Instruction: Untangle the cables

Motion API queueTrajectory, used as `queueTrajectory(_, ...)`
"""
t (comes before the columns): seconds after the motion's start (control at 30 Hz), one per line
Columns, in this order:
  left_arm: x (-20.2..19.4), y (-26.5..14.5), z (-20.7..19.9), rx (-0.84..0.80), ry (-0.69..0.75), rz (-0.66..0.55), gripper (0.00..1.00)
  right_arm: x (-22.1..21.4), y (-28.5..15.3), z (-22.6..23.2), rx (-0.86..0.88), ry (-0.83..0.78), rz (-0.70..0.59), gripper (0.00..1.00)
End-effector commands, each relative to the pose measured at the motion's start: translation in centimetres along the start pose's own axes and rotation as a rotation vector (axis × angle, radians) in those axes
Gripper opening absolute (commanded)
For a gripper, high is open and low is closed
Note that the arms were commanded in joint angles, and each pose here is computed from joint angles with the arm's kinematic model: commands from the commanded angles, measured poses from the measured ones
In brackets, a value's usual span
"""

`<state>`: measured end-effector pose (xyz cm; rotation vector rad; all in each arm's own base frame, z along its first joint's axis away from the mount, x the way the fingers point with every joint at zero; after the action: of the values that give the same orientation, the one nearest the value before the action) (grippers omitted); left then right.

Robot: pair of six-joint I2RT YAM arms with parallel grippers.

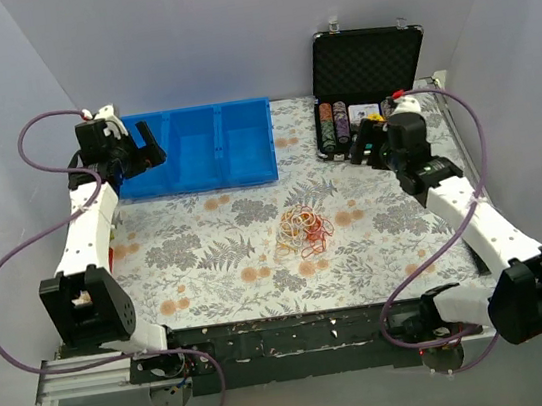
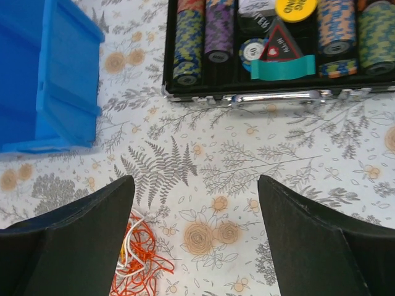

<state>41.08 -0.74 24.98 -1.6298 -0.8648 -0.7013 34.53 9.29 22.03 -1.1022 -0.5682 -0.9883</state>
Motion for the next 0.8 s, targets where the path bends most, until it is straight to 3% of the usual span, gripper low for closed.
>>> queueTrajectory(0.0,0.9,1.4,1.3,0.075,-0.019,-0.033,0.98,0.7,1.8,3.0,0.006,-0.116,-0.05,0.9)
queueTrajectory(0.2,1.1,4.7,-0.4,-0.062,-0.038,-0.019,0.98,-1.5,3.8,6.3,0.077,-0.25,-0.039,0.91)
queueTrajectory(0.47,0.7,13.1,1.0,0.068,0.044,0.055,0.98,-4.5,5.0,9.4,0.211,-0.344,-0.035,0.91)
queueTrajectory(0.67,1.6,16.1,1.6,0.087,0.05,0.045,0.98,-8.3,6.0,11.2,0.307,-0.393,0.02,0.92)
queueTrajectory(0.77,0.6,17.4,-0.1,0.07,0.102,0.051,0.72,-10.0,6.8,12.2,0.336,-0.404,0.055,0.92)
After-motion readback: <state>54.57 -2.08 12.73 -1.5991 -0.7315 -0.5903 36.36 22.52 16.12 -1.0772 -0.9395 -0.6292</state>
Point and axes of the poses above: each gripper's point midway between its finger pads, its own y axis out along the fingers, its own z axis along the line the jaws close on, x = y × z, the point moved 2 cm from there along -y, back along the fingers, and after that the axes turned 5 degrees about y, right-handed, at the moved point
